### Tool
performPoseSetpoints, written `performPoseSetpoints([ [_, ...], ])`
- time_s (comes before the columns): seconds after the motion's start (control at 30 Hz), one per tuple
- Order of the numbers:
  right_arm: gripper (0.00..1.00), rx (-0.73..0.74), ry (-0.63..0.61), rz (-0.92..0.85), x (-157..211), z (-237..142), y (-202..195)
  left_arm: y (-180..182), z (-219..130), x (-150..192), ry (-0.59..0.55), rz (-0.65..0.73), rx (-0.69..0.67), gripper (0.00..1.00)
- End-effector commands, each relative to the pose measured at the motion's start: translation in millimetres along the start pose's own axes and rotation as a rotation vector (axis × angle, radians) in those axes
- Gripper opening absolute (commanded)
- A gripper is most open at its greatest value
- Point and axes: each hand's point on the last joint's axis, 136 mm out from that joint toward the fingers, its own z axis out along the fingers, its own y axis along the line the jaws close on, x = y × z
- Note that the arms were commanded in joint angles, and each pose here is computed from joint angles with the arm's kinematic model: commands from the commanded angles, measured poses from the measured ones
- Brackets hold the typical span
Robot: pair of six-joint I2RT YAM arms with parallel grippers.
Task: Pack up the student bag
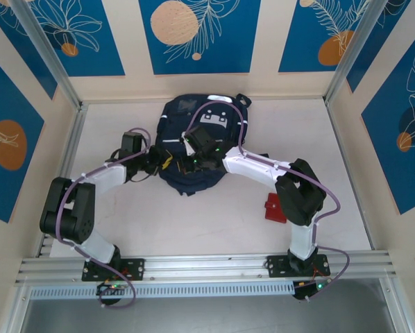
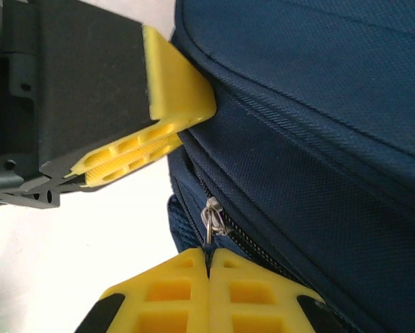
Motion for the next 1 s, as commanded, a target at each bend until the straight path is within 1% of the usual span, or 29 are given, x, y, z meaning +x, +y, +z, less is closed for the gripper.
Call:
performPoseSetpoints([
  [0.0, 0.0, 0.092, 0.001, -0.012, 8.2, -16.9, -10.3, 4.4, 2.5, -5.6, -0.037, 0.03, -0.039, 0.08],
  [0.07, 0.0, 0.177, 0.015, -0.012, 19.8, -24.0, -32.0, 8.8, 0.1, -8.0, -0.054, 0.051, -0.067, 0.03],
  [0.17, 0.0, 0.279, 0.016, 0.01, 34.8, -41.2, -65.3, 13.1, -4.4, -11.1, -0.077, 0.082, -0.105, 0.0],
  [0.3, 0.0, 0.386, 0.011, 0.053, 48.9, -67.3, -105.1, 16.9, -10.8, -14.7, -0.1, 0.121, -0.147, 0.0],
  [0.43, 0.0, 0.443, 0.001, 0.094, 51.5, -82.8, -138.3, 18.2, -13.5, -15.9, -0.105, 0.14, -0.164, 0.0],
  [0.57, 0.0, 0.443, -0.032, 0.081, 34.2, -87.7, -159.6, 20.0, -16.6, -13.7, -0.095, 0.165, -0.175, 0.0],
  [0.7, 0.0, 0.329, -0.047, 0.051, 5.4, -87.5, -166.3, 28.9, -14.0, -4.3, 0.004, 0.2, -0.192, 0.0],
  [0.77, 0.0, 0.311, -0.055, 0.033, -9.4, -85.7, -172.3, 36.3, -15.0, 0.4, 0.037, 0.233, -0.218, 0.0],
  [0.97, 0.0, 0.378, -0.108, 0.068, -47.6, -92.7, -212.7, 54.8, -31.8, 6.6, 0.083, 0.301, -0.278, 0.0],
])
